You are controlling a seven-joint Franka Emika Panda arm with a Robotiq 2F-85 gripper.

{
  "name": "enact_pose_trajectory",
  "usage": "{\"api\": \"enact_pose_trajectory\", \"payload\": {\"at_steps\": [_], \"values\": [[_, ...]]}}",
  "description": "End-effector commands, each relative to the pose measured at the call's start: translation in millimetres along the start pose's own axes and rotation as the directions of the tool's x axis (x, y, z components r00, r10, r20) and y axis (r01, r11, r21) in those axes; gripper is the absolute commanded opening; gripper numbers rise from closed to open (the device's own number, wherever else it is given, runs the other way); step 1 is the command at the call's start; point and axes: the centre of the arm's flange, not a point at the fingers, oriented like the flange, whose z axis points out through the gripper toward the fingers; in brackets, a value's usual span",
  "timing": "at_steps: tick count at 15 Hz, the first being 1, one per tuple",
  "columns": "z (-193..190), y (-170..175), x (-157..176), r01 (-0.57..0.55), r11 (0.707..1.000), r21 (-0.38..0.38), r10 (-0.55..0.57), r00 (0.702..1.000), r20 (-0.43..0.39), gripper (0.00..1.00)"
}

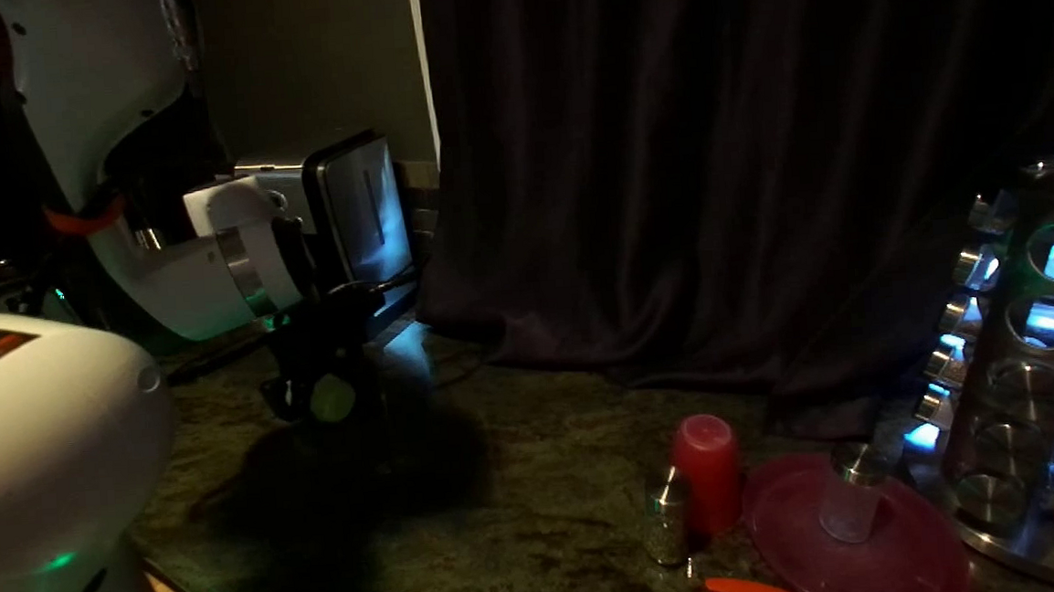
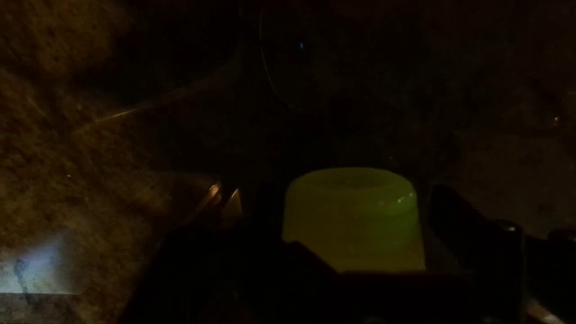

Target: Flip over the green cup

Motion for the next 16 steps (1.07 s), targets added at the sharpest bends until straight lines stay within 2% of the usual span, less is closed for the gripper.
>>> {"api": "enact_pose_trajectory", "payload": {"at_steps": [1, 4, 6, 9, 12, 16], "values": [[-2, -10, 19, 0.034, 0.999, -0.021, -0.033, 0.997, 0.066, 1.00], [-25, -12, 39, 0.004, 1.000, 0.005, -0.005, 0.977, 0.214, 1.00], [-43, -12, 52, -0.045, 0.998, -0.038, 0.055, 0.946, 0.318, 1.00], [-70, -8, 69, -0.079, 0.984, -0.160, 0.141, 0.895, 0.423, 1.00], [-89, -13, 90, -0.123, 0.952, -0.281, 0.254, 0.830, 0.497, 1.00], [-83, -40, 111, -0.175, 0.883, -0.435, 0.417, 0.718, 0.557, 1.00]]}}
